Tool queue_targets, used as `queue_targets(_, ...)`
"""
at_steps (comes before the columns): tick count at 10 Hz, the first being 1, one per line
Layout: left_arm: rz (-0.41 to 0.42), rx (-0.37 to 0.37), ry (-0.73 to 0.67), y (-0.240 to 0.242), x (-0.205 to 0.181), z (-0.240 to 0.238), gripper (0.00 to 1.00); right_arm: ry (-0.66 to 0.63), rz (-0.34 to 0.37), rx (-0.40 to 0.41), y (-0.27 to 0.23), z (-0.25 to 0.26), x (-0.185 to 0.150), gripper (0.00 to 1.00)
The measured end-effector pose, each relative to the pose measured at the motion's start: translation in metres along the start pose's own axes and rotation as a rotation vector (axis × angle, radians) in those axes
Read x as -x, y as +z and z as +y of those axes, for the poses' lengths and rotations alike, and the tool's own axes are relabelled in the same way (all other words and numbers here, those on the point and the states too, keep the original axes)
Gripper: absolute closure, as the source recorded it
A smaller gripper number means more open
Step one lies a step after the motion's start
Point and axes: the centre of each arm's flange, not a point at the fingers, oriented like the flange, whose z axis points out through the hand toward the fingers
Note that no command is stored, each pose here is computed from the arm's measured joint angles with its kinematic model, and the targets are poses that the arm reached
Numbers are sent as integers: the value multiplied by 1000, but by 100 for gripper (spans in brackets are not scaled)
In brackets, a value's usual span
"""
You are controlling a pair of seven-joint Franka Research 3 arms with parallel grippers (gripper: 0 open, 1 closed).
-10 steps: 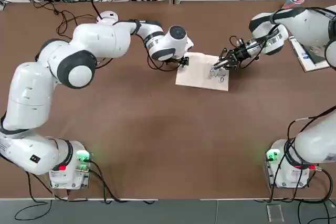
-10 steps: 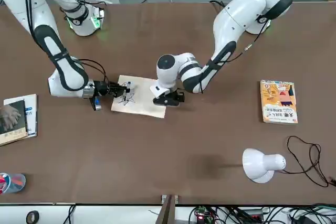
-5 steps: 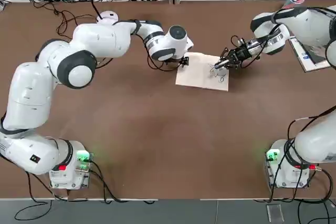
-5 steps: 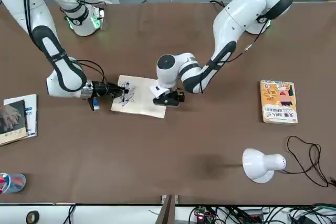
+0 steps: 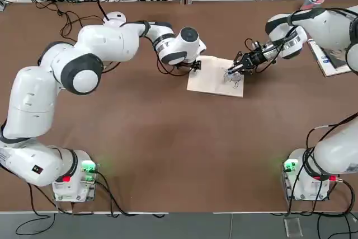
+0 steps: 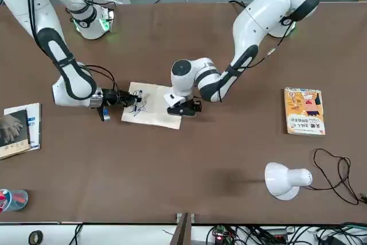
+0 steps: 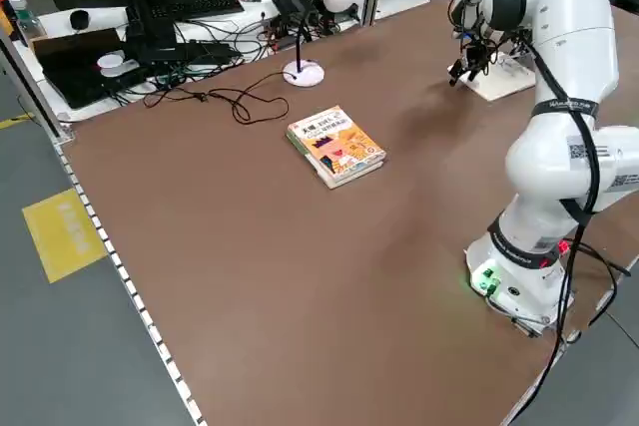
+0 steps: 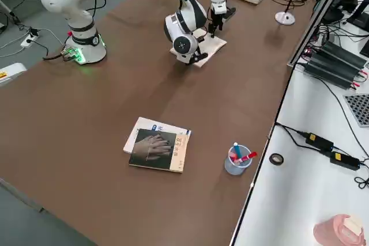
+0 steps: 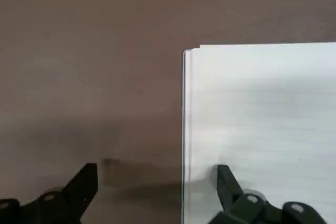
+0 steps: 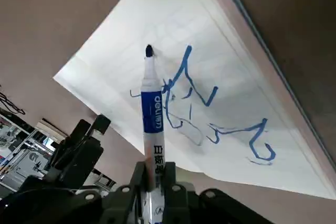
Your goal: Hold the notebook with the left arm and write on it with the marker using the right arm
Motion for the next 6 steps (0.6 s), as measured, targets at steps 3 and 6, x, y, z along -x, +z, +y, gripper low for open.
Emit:
queue_targets(3, 0, 0, 0, 0, 0, 0, 0, -7, -7, 9, 6, -2, 4, 82)
queue_targets(6, 0, 0, 0, 0, 0, 0, 0, -10, -11, 12, 10, -3, 6, 82)
